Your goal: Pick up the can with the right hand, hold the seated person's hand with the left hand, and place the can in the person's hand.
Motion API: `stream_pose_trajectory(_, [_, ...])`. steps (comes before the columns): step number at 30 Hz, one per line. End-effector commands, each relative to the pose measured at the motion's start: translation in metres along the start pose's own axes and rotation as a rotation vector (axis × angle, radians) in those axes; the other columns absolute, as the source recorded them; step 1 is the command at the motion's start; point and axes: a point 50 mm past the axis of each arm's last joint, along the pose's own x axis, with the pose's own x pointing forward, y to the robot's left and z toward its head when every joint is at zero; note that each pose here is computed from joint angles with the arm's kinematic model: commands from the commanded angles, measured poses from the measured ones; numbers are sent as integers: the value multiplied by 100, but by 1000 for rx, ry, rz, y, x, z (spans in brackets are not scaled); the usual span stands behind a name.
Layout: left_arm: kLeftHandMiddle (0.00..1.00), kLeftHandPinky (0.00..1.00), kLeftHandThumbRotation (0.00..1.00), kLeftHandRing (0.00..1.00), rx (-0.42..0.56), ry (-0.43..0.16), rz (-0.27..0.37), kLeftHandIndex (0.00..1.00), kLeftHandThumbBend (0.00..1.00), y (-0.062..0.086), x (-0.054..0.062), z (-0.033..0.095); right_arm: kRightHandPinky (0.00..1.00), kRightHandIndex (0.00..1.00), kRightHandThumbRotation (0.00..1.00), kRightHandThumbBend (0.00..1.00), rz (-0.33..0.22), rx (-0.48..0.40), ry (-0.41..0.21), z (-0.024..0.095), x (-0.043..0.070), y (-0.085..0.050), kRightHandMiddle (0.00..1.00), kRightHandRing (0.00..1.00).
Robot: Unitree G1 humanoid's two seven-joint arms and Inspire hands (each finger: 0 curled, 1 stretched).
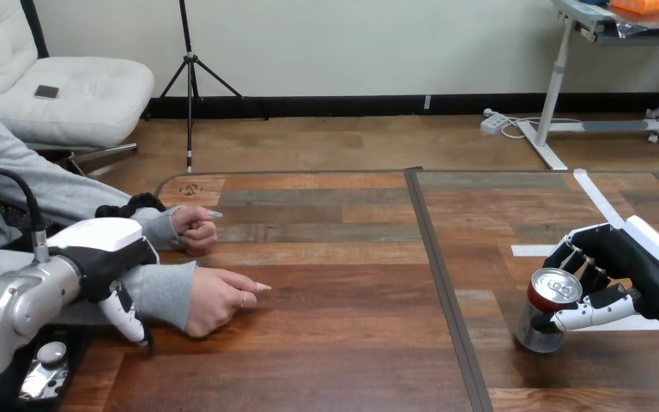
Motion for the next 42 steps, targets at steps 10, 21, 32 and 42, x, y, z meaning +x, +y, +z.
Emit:
stream_pose_trajectory(10, [47,29,0,39,53,83,-24,46,72,2,-1,-10,30,43,0,76,-117,-21,-108,24,12,-34,38,33])
stream_pose_trajectory(21, [49,32,0,41,33,73,-7,47,74,2,-2,-10,30,43,0,76,-117,-12,-97,23,12,-34,38,33])
stream_pose_trajectory(32, [42,27,0,34,-14,58,34,41,71,6,-4,-12,30,43,0,77,-118,-37,-100,24,12,-33,38,33])
stream_pose_trajectory(42, [36,23,0,29,-44,36,80,34,64,12,-6,-14,31,43,0,76,-119,-27,-100,24,12,-32,39,34])
